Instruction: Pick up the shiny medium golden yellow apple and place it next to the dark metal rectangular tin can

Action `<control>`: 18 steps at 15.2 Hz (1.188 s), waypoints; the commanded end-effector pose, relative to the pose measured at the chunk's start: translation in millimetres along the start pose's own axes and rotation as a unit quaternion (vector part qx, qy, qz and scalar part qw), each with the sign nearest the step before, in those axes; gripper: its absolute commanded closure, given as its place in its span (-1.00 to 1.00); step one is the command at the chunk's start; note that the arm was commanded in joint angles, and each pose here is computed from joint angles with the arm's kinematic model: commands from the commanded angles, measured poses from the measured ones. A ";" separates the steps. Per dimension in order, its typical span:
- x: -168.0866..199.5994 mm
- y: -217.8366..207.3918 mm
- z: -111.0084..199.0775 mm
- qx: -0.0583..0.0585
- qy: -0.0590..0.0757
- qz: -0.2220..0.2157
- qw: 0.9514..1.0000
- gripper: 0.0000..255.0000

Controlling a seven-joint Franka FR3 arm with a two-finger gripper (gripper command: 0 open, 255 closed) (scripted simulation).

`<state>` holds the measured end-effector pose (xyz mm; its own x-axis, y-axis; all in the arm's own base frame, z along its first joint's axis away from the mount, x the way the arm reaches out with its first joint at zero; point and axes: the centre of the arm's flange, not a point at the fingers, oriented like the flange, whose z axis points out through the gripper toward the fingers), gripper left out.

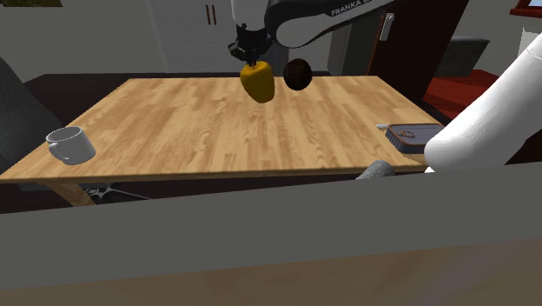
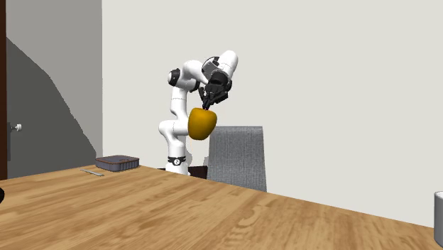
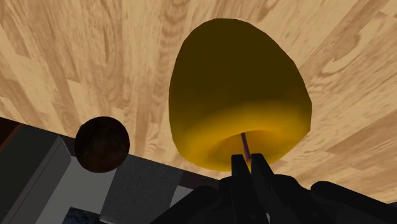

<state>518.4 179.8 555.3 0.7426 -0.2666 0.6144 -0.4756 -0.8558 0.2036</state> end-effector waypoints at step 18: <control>-26.0 239.1 39.1 0.000 0.000 0.000 1.000 1.00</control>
<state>407.8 -21.1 556.7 0.7426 -0.2680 0.6138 -0.4766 -0.8554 0.2031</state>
